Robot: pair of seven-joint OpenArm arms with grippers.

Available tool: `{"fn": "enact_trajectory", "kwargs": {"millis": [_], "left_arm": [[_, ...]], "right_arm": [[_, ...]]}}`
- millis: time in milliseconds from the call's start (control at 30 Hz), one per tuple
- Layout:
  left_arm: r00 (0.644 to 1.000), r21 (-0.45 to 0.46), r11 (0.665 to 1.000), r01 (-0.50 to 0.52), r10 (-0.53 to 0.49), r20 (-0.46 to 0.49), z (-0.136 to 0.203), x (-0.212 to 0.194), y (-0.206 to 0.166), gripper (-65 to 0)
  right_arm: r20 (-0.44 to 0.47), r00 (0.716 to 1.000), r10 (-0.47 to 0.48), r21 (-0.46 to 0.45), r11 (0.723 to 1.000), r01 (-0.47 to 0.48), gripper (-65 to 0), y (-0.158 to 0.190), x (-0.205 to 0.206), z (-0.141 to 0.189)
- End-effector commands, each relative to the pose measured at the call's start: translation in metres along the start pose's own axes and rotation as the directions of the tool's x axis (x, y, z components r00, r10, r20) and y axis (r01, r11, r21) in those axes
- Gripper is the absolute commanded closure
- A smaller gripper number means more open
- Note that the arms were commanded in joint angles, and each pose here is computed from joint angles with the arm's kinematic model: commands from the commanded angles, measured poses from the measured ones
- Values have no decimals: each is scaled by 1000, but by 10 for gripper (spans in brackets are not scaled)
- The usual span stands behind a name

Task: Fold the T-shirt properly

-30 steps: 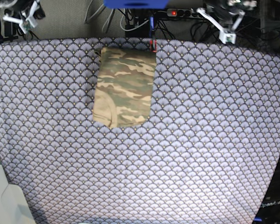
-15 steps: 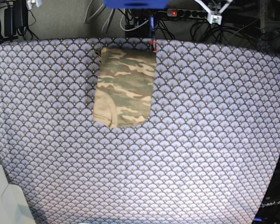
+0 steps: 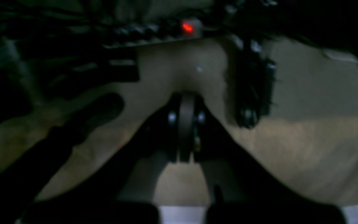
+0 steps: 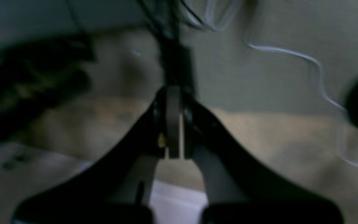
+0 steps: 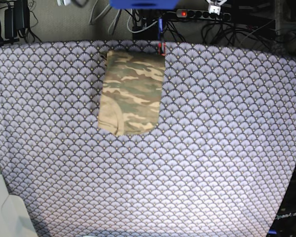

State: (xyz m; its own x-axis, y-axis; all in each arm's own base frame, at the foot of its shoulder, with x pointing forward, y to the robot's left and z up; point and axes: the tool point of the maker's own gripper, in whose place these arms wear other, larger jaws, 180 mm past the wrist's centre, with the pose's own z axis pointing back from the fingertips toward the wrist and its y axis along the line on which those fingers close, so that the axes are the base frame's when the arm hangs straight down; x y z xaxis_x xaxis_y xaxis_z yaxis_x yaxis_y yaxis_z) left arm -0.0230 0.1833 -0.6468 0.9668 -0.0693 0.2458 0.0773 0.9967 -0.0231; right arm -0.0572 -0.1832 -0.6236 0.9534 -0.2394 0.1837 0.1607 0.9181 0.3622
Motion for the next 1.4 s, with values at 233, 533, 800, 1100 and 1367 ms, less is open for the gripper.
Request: {"fn": "enact_trajectory", "kwargs": {"millis": [233, 533, 800, 1100, 1367], "left_arm": [[993, -62, 996, -69, 75, 86, -21, 55, -30, -4], [957, -17, 965, -261, 261, 125, -23, 67, -22, -4], [954, -21, 963, -270, 270, 131, -23, 71, -26, -4], [949, -24, 967, -255, 255, 187, -28, 107, -17, -5], [955, -3, 971, -240, 237, 181, -26, 101, -3, -5]], "right_arm": [[41, 996, 73, -243, 968, -61, 0, -24, 28, -17], [24, 973, 228, -583, 794, -172, 0, -38, 42, -15], [44, 976, 212, -572, 807, -150, 0, -15, 44, -28], [74, 947, 312, -666, 722, -186, 0, -20, 59, -16], [58, 951, 303, -662, 725, -190, 0, -17, 51, -17]]}}
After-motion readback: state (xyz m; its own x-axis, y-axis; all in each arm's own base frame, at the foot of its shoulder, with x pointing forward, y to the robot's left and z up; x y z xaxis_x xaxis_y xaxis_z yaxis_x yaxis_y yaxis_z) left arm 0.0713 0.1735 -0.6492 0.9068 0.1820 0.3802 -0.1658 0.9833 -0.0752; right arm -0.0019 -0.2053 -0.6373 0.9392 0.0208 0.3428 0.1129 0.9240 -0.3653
